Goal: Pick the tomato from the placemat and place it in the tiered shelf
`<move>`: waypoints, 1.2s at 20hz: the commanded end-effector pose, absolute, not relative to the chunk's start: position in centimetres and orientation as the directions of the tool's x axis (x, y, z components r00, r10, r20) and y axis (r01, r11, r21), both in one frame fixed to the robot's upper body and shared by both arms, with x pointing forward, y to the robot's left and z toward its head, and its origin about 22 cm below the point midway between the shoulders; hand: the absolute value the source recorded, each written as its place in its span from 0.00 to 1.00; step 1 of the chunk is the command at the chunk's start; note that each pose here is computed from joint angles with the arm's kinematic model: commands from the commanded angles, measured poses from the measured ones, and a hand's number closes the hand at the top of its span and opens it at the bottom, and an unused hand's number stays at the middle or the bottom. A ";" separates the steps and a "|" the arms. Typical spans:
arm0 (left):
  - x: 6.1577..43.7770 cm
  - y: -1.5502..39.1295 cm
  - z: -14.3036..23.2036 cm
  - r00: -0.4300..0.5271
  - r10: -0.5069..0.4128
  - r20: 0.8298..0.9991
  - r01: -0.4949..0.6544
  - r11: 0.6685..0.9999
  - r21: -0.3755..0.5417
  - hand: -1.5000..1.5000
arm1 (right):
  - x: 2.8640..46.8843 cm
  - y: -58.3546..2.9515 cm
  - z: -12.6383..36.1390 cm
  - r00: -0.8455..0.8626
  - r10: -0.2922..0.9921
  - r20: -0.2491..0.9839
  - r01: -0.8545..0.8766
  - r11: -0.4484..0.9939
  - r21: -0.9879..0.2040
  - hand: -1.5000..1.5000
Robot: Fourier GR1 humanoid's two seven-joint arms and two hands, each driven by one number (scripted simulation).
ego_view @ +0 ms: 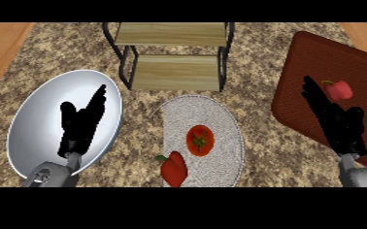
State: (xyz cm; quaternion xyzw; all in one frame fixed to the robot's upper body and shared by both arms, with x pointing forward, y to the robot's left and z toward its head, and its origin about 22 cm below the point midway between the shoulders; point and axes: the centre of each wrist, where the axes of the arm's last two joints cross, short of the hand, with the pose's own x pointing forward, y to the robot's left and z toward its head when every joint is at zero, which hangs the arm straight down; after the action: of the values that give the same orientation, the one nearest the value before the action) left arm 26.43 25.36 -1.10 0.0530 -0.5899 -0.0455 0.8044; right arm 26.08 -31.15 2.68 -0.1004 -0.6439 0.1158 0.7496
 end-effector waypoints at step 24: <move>23.4 28.1 -2.5 0.221 -0.272 0.937 0.142 0.959 0.245 0.50 | 13.5 -18.6 6.1 -0.065 0.513 0.856 0.119 0.856 -0.503 0.00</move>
State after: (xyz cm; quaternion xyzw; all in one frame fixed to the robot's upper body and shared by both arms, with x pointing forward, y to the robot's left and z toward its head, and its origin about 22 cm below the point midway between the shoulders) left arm 24.99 26.59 -0.94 0.0465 -0.6444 -0.1232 0.7532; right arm 14.72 -19.78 4.66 -0.2264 -0.7487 0.0965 0.6156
